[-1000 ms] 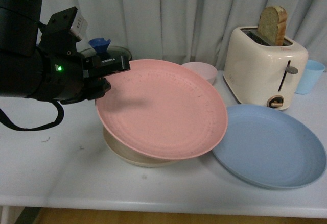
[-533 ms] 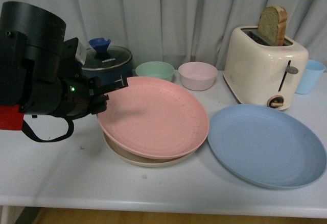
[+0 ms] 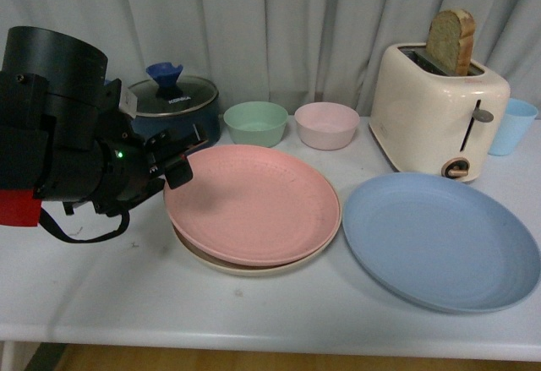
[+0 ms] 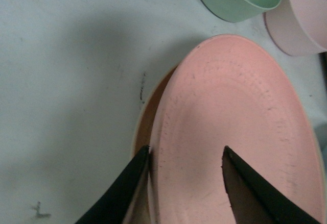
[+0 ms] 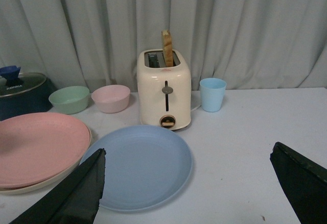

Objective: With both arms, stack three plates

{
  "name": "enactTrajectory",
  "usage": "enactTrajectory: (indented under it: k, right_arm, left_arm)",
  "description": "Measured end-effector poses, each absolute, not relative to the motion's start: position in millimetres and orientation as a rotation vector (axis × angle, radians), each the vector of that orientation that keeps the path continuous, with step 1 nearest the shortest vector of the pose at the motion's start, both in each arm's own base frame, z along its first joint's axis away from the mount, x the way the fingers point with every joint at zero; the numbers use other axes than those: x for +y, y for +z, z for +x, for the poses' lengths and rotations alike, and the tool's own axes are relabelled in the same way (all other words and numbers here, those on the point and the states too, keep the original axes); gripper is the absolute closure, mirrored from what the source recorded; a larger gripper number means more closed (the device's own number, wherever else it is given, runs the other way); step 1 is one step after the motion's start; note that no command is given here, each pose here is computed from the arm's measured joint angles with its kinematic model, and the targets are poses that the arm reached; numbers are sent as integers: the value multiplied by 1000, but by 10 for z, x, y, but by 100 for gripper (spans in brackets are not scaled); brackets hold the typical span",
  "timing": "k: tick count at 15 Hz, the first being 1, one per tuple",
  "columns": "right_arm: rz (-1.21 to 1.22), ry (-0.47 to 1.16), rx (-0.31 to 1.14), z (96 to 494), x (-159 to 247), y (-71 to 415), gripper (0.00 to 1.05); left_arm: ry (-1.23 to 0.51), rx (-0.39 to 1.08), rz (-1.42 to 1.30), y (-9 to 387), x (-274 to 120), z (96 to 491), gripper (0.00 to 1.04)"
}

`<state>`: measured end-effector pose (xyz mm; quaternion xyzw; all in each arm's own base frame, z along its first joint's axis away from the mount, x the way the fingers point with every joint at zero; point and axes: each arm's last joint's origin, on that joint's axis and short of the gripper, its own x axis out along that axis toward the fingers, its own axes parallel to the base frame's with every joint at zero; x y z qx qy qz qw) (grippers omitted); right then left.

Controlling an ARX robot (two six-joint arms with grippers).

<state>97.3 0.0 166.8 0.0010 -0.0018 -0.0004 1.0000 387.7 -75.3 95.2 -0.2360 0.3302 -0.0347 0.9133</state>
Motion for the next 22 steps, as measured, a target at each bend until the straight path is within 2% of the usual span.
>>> enactTrajectory:
  k: [2, 3, 4, 5, 6, 7, 8, 9, 11, 12, 14, 17, 22]
  right_arm:
    - [2, 0, -4, 973, 0, 1668, 6]
    - [2, -1, -4, 973, 0, 1668, 6]
    - [2, 0, -4, 973, 0, 1668, 6]
    - [2, -1, -4, 973, 0, 1668, 6]
    - [2, 0, -4, 973, 0, 1668, 6]
    - [2, -1, -3, 973, -1, 1667, 6]
    - [2, 0, -4, 973, 0, 1668, 6]
    - [2, 0, -4, 973, 0, 1668, 6]
    - [2, 0, -4, 973, 0, 1668, 6]
    - [2, 0, -4, 973, 0, 1668, 6]
    - [2, 0, -4, 973, 0, 1668, 6]
    - [2, -1, -4, 973, 0, 1668, 6]
    - [2, 0, -4, 973, 0, 1668, 6]
  left_arm:
    - [-87, 655, -564, 1103, -722, 3797, 39]
    - [-100, 564, -605, 1386, -662, 3696, 14]
    - [-42, 422, -560, 1746, -501, 3348, 7]
    - [-36, 367, -526, 1919, -459, 3175, 7]
    - [-20, 148, -415, 2084, -419, 2987, 17]
    - [-18, 23, -287, 2181, -366, 2777, 28]
    - [-11, -39, -191, 2203, -305, 2608, 38]
    - [3, -30, -92, 2109, -238, 2456, 53]
    - [3, 37, -36, 1894, -183, 2257, 75]
    - [3, 35, -28, 1875, -164, 2194, 82]
    - [1, -7, -20, 1898, -122, 2019, 103]
    - [15, 23, -15, 1782, 9, 1826, 103]
    - [0, -23, -15, 1694, 0, 1548, 103]
